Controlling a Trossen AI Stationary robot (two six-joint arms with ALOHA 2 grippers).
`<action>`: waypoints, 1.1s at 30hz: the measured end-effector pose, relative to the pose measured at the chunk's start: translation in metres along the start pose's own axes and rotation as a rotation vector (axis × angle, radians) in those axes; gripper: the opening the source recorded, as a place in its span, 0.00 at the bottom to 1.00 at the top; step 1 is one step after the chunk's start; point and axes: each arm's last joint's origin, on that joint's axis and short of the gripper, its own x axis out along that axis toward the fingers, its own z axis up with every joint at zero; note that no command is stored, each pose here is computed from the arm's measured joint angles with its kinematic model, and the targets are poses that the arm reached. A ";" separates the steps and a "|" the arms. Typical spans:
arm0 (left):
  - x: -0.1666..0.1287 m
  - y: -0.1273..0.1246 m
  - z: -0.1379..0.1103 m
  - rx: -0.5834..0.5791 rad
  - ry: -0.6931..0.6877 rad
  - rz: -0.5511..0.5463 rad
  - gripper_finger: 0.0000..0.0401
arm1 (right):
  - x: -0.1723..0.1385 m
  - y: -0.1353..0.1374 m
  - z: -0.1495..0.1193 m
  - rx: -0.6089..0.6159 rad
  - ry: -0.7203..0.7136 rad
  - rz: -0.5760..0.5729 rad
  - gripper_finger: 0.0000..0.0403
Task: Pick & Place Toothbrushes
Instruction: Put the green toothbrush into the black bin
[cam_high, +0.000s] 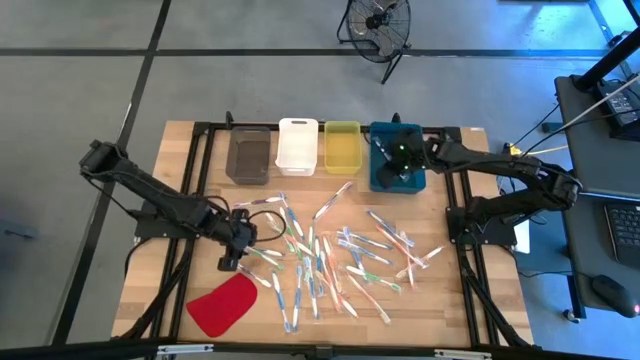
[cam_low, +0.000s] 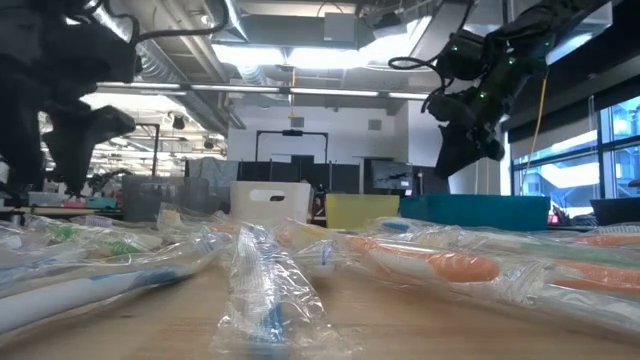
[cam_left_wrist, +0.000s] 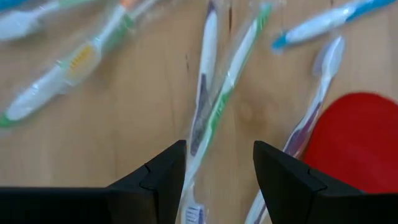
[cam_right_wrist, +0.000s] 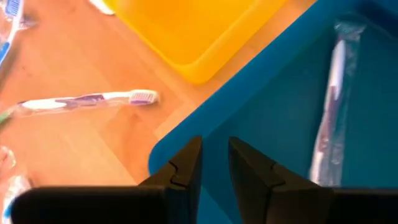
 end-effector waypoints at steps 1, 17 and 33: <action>0.002 -0.001 0.000 0.005 0.013 0.004 0.45 | 0.001 0.001 -0.001 0.001 0.001 0.003 0.19; 0.028 0.006 -0.001 0.009 0.130 0.110 0.45 | 0.001 0.022 -0.002 -0.060 -0.060 0.076 0.15; 0.033 0.012 0.000 0.008 0.166 0.104 0.37 | 0.001 0.022 -0.002 -0.063 -0.060 0.074 0.16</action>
